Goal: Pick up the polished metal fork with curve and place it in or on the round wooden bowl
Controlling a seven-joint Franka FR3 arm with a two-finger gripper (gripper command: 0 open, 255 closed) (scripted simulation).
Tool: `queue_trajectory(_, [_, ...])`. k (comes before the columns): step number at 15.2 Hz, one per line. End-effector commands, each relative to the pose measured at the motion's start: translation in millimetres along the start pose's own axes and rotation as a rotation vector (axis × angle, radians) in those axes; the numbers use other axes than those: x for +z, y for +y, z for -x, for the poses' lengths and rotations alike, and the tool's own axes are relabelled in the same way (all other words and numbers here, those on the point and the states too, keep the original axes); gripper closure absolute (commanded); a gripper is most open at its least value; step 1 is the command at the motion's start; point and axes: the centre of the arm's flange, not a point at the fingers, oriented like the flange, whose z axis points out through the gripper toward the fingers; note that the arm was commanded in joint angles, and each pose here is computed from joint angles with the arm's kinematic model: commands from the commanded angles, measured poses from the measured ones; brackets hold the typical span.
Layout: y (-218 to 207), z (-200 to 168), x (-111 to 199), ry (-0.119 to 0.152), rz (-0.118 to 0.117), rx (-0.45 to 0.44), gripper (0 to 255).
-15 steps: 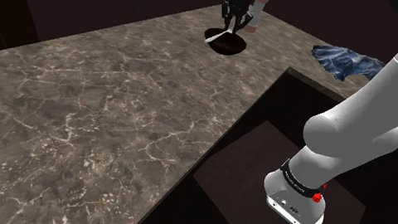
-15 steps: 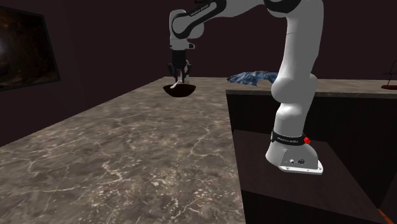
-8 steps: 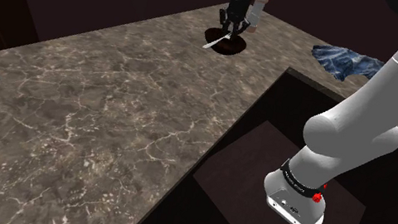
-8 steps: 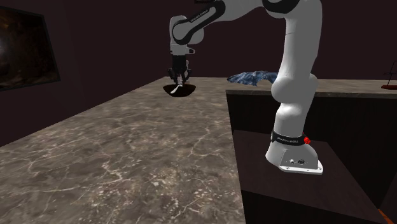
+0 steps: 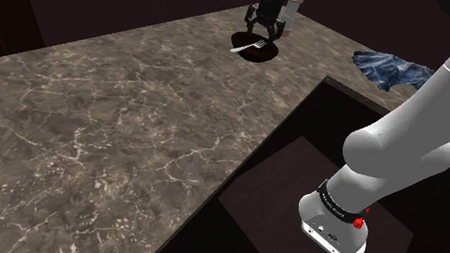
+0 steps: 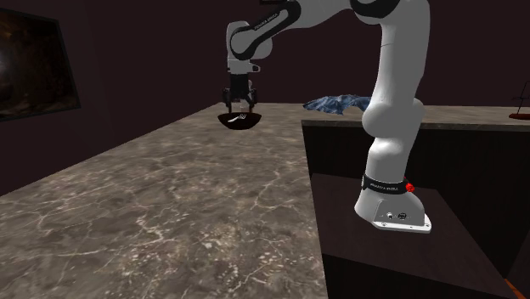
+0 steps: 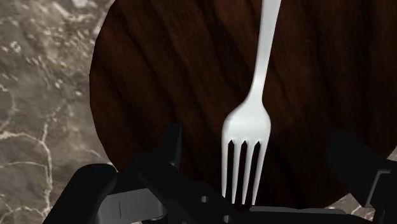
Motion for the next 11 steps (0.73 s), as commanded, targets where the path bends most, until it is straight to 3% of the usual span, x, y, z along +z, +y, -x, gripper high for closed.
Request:
queue_trajectory(1, [0.0,0.0,0.0,0.0,0.0,0.0,0])
queue_trajectory(2, [0.0,0.0,0.0,0.0,0.0,0.0,0])
queue_trajectory(6, [0.0,0.0,-50.1,0.0,0.0,0.0,0])
queue_trajectory(11, [0.0,0.0,-50.1,0.0,0.0,0.0,0])
